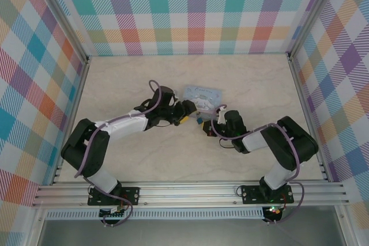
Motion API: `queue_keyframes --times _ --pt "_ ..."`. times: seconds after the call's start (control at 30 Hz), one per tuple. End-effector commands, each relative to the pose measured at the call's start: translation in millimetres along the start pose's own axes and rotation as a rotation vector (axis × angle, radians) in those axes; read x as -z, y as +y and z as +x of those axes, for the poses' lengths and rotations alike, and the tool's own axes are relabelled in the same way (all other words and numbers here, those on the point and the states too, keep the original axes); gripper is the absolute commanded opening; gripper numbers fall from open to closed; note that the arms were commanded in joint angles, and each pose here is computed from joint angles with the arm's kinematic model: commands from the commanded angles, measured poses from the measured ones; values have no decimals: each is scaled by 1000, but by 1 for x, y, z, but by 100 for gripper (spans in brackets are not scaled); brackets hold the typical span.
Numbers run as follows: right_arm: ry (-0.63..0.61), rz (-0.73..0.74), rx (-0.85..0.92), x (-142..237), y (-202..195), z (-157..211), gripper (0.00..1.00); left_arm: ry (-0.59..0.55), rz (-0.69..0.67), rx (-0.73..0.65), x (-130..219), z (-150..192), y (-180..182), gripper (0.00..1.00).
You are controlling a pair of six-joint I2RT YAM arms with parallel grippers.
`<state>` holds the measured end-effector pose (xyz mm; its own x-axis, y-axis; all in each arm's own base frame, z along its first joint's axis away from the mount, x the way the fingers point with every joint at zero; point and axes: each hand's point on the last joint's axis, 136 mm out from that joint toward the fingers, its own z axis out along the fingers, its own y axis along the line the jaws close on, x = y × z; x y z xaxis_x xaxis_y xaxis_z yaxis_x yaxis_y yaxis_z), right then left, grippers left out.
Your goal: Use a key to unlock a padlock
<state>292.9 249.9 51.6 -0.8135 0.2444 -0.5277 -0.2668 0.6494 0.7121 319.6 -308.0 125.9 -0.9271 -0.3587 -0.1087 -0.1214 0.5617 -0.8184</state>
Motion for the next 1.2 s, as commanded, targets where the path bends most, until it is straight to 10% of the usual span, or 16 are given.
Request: queue_keyframes --times 0.0,1.17 --pt "-31 2 -110 8 7 -5 0 15 45 67 -3 7 7 58" --pt "22 12 -284 6 14 -3 0 55 149 228 -75 31 21 36"
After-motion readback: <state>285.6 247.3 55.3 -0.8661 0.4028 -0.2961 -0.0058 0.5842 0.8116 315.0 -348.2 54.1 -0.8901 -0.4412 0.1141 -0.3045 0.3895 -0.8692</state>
